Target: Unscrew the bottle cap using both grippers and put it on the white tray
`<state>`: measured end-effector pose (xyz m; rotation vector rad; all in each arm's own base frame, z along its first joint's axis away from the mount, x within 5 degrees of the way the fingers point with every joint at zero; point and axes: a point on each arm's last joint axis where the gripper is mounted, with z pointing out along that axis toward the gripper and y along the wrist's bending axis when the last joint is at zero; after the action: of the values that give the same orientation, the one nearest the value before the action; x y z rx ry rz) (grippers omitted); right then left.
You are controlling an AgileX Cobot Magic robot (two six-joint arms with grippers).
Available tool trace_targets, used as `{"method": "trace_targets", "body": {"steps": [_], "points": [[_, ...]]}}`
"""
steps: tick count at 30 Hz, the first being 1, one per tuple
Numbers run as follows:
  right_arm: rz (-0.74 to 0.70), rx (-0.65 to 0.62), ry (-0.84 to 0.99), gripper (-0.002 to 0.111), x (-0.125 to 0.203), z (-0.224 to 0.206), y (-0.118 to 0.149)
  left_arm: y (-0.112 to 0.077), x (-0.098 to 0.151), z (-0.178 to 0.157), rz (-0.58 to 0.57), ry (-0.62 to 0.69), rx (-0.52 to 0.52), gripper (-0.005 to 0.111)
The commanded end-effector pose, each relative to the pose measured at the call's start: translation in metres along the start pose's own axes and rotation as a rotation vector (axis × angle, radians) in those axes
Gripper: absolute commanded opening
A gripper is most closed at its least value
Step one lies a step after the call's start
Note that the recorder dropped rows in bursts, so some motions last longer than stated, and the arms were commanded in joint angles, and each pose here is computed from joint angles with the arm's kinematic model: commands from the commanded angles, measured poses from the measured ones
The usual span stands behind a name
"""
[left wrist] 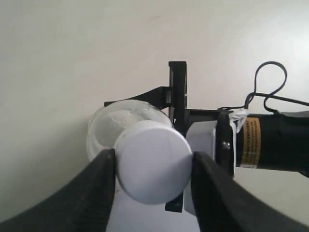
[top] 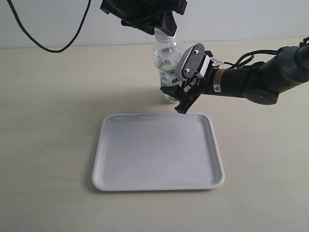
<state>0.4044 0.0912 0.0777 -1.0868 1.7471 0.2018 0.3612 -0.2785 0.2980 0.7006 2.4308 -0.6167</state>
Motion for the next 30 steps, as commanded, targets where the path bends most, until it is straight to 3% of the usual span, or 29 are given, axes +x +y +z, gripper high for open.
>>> {"method": "trace_targets", "body": {"steps": [1,8,10,17,25,30], "points": [[-0.024,-0.035,0.234,0.000,0.034,0.000,0.009,-0.003,0.000,-0.003,-0.074,0.009,0.030,0.000],[-0.024,-0.035,0.234,0.000,0.034,0.000,0.009,0.001,0.000,-0.002,-0.010,0.007,-0.013,0.002],[-0.020,-0.033,0.233,0.000,0.033,0.000,0.009,0.001,-0.001,-0.002,-0.008,0.002,-0.015,0.010],[-0.020,-0.033,0.235,0.000,0.034,0.000,0.009,0.004,-0.003,-0.003,0.020,-0.027,-0.046,0.052],[-0.021,-0.032,0.254,0.000,0.035,-0.001,0.009,0.007,-0.006,-0.003,0.055,-0.057,-0.083,0.068],[-0.022,-0.032,0.254,0.000,0.035,-0.001,0.009,0.007,-0.007,-0.003,0.059,-0.063,-0.087,0.085]]}}
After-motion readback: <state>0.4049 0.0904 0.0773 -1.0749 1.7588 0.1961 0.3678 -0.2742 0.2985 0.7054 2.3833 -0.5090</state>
